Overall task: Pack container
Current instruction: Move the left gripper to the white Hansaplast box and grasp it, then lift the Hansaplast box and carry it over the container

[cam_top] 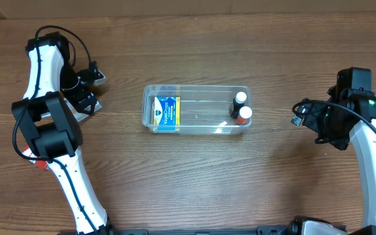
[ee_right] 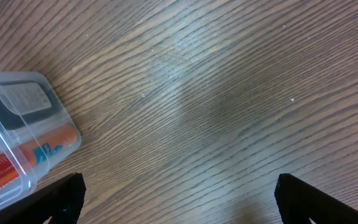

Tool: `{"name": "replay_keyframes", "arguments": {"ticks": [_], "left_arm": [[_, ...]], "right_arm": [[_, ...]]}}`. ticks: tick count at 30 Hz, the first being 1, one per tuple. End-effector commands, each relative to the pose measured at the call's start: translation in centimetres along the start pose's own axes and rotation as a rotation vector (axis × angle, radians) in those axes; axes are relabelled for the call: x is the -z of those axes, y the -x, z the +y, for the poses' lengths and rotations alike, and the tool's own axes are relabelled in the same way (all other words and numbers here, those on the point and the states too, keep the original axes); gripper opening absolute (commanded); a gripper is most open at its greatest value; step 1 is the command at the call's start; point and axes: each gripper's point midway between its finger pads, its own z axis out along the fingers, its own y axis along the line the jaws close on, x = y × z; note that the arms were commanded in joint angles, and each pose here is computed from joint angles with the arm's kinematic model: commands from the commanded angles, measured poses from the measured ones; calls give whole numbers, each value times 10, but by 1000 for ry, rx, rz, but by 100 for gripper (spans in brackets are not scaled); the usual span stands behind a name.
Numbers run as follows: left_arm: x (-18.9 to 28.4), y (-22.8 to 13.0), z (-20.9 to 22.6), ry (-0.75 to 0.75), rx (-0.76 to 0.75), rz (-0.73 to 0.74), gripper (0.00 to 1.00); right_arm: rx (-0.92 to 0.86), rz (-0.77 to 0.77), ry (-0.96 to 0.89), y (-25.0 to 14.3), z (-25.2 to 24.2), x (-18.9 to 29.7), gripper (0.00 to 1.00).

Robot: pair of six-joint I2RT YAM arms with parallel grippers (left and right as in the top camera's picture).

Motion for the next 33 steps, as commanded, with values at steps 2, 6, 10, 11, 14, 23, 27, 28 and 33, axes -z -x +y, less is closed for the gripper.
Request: {"name": "replay_keyframes", "arguments": {"ticks": [2,6,10,11,14,23,27,28,33], "left_arm": [[-14,17,-15,-107,149,-83,100],[-13,23,-17,-127,173,-116,100],[-13,23,-17,-129,188,-113,100],[-13,23,-17,-128,188,-114,100],[-13,23,-17,-128,188,-113,100],[-14,12,-15,-103,201,-54,66],[-14,5,-11,-76,236,-15,64],[-14,4,-9,-66,249,-4,62],[-8,2,-1,-22,377,8,45]], "right_arm": [[3,-19,1,2,-1,3,100],[3,-19,1,2,-1,3,100],[3,-19,1,2,-1,3,100],[3,-18,1,2,-1,3,100],[3,-18,1,2,-1,3,100],[3,-19,1,2,-1,3,100],[3,-19,1,2,-1,3,100],[3,-19,1,2,-1,3,100],[2,-19,1,2,-1,3,100]]}}
